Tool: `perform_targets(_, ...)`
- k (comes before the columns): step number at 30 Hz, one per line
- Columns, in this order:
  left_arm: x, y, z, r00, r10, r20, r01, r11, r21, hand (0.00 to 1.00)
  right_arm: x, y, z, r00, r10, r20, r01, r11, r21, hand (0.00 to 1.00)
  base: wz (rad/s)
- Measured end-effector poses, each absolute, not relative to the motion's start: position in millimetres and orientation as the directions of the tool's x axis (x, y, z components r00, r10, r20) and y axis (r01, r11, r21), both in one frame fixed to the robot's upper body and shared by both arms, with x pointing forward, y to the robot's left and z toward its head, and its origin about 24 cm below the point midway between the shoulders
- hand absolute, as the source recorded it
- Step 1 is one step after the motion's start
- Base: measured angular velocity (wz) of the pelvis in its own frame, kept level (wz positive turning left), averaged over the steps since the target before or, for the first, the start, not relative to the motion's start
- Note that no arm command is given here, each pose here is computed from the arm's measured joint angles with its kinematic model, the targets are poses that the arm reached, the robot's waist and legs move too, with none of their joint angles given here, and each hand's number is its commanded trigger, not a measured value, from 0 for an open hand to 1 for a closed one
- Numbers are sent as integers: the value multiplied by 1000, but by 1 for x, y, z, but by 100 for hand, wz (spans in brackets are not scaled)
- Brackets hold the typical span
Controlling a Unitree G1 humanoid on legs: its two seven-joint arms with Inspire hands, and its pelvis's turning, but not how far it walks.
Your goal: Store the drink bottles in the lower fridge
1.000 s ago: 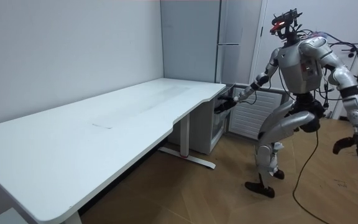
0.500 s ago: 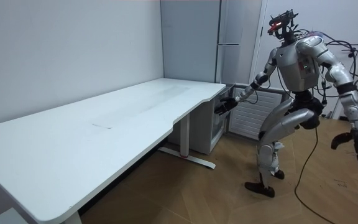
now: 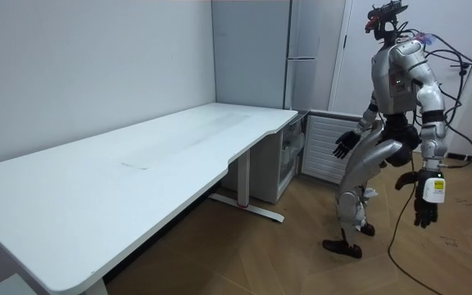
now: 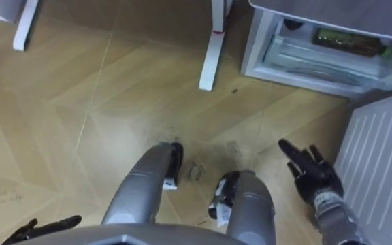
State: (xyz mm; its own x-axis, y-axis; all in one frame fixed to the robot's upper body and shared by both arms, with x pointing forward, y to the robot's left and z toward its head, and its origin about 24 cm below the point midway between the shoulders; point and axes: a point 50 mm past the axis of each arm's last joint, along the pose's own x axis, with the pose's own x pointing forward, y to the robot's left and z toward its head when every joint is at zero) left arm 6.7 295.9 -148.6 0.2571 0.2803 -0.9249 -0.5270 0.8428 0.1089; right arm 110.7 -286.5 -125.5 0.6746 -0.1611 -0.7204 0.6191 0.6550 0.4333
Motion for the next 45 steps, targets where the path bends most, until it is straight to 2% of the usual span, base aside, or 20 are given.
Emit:
perform_targets(4, 4, 284, -153, 252, 257, -933, -537, 839, 86, 0, 107, -281, -133, 645, -181, -743, 676, 589, 443, 0, -1)
perform_targets(9, 4, 281, -154, 250, 254, -934, -541, 837, 83, 0, 124, -278, -133, 649, -207, -732, 711, 507, 487, 0, 0)
perform_targets(14, 10, 279, -156, 231, 279, -932, -555, 825, 110, 0, 165, -281, -119, 690, -267, -672, 718, 361, 594, 0, 0)
perform_targets(16, 10, 278, -156, 227, 285, -931, -558, 822, 116, 0, 184, -284, -109, 721, -278, -635, 692, 346, 634, 0, -8)
perform_targets(22, 9, 277, -157, 198, 283, -939, -546, 827, 134, 0, 229, -291, -80, 792, -292, -536, 610, 333, 719, 0, -4)
perform_targets(30, 5, 271, -160, 149, 236, -960, -489, 862, 135, 0, 254, -294, -60, 838, -272, -474, 544, 327, 773, 0, 16)
perform_targets(38, 17, 275, -157, 192, 244, -951, -467, 874, 130, 0, 304, -296, -8, 918, -256, -303, 382, 366, 849, 0, 14)
perform_targets(45, 20, 280, -154, 203, 260, -944, -420, 894, 156, 0, 312, -293, 1, 931, -235, -278, 347, 342, 873, 0, 6)
